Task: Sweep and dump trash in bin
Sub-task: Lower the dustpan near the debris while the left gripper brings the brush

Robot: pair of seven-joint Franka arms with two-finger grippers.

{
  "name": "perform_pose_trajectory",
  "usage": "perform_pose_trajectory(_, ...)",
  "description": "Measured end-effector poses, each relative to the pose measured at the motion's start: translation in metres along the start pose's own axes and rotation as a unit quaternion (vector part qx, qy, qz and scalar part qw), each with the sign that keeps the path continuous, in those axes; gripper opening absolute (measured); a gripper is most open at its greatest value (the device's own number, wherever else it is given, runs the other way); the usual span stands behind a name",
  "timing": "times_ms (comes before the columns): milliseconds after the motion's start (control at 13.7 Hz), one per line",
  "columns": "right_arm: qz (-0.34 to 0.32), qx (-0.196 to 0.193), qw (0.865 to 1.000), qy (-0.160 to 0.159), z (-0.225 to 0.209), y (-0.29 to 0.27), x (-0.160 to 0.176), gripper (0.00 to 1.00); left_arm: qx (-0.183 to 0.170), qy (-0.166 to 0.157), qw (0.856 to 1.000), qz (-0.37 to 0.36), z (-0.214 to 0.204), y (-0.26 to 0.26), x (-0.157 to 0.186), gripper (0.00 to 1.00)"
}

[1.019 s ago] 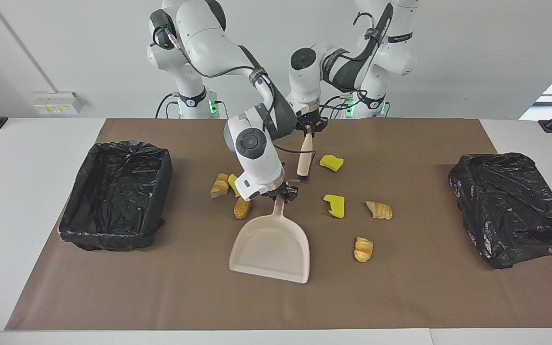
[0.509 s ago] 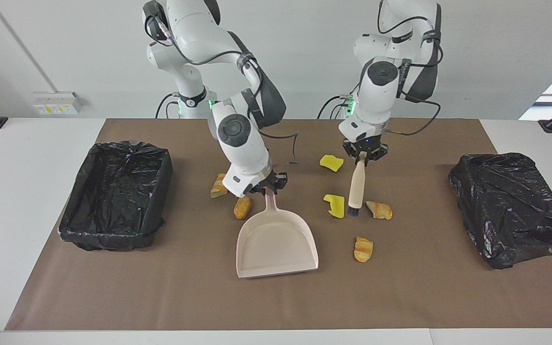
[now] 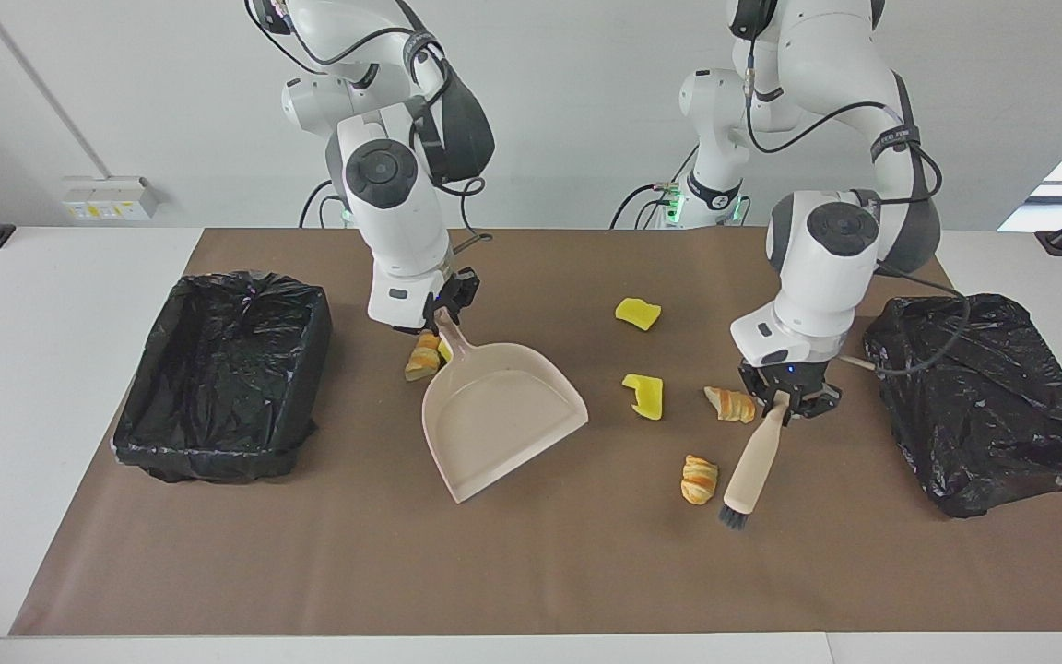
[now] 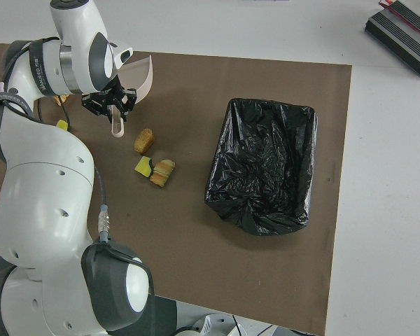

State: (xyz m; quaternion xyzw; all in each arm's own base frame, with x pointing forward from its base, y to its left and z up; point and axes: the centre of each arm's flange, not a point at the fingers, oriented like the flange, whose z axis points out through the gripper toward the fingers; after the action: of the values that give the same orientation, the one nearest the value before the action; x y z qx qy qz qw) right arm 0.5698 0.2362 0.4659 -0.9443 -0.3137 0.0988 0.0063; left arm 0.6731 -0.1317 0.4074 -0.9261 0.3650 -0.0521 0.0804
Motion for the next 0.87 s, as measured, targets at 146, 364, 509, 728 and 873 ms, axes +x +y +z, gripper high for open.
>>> perform_pose_trajectory(146, -0.059, -0.03, 0.998, -0.017, 0.017, -0.039, -0.009, 0.33, 0.001, -0.002, 0.998, 0.06, 0.019, -0.025, 0.003, 0.26)
perform_pose_trajectory(364, -0.159, -0.035, 0.986, -0.026, 0.046, -0.06, -0.036, 0.33, -0.003, -0.007, 0.99, 0.14, 0.042, -0.041, 0.004, 0.26)
perform_pose_trajectory(509, -0.206, -0.028, 0.978, -0.035, 0.057, -0.055, -0.052, 0.33, -0.007, -0.008, 0.984, 0.179, 0.048, -0.036, 0.007, 0.26)
perform_pose_trajectory(728, -0.219, -0.023, 0.975, -0.039, 0.068, -0.06, -0.068, 0.33, -0.026, -0.022, 0.974, 0.224, 0.058, -0.023, 0.006, 0.26)
perform_pose_trajectory(873, -0.22, -0.014, 0.975, -0.036, 0.075, -0.067, -0.077, 0.33, -0.046, -0.036, 0.968, 0.242, 0.066, -0.005, 0.0, 0.26)
